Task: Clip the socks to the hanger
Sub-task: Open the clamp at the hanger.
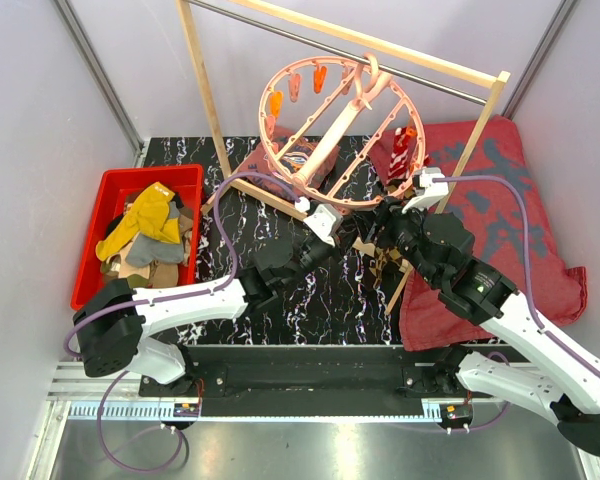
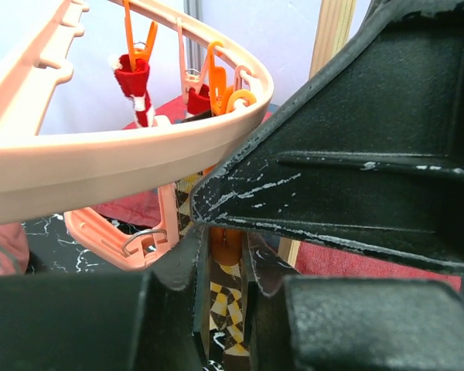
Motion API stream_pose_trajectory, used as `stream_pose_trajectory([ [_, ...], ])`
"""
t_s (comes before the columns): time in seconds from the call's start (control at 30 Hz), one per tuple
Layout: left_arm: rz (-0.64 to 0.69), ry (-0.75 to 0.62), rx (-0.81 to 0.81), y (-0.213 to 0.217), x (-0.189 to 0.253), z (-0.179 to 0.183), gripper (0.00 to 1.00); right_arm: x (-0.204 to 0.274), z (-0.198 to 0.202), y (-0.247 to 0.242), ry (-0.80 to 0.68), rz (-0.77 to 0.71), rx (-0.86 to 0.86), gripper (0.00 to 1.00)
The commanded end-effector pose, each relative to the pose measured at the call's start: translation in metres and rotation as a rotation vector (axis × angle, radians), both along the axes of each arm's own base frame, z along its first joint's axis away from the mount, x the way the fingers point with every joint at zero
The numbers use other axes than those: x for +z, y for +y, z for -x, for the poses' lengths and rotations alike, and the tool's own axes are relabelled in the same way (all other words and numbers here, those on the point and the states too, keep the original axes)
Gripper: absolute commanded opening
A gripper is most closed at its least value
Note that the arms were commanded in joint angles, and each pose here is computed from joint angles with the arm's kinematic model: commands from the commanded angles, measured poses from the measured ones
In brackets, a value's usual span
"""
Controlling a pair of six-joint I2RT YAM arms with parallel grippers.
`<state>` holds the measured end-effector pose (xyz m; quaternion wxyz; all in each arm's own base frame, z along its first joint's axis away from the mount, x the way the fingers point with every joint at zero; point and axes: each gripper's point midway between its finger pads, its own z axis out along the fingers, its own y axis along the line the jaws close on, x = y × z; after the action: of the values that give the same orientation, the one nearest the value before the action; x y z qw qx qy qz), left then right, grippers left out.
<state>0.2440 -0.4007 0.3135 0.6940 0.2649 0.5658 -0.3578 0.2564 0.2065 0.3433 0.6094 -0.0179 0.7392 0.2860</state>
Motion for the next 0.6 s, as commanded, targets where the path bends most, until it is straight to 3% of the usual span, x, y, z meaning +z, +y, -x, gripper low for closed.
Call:
stream_pose_trajectory([
  [0.0,-0.002,-0.036,0.002,-0.0037,0.0160,0.0046,0.00,0.0430,-0.0052,-0.0053,-0.096,-0.069,-0.039,0.57],
  [0.17,-0.010,-0.041,-0.001,-0.0049,0.0157,0.0056,0.00,0.0429,-0.0073,-0.0034,-0.099,-0.062,-0.039,0.50],
  [0.3,-0.013,-0.036,-0.002,-0.0055,0.0135,0.0059,0.01,0.0449,-0.0072,-0.0021,-0.103,-0.064,-0.033,0.37],
  [0.57,0.023,-0.037,0.007,0.0041,0.0215,0.0089,0.42,0.0409,-0.0060,-0.0021,-0.094,-0.070,-0.031,0.14],
])
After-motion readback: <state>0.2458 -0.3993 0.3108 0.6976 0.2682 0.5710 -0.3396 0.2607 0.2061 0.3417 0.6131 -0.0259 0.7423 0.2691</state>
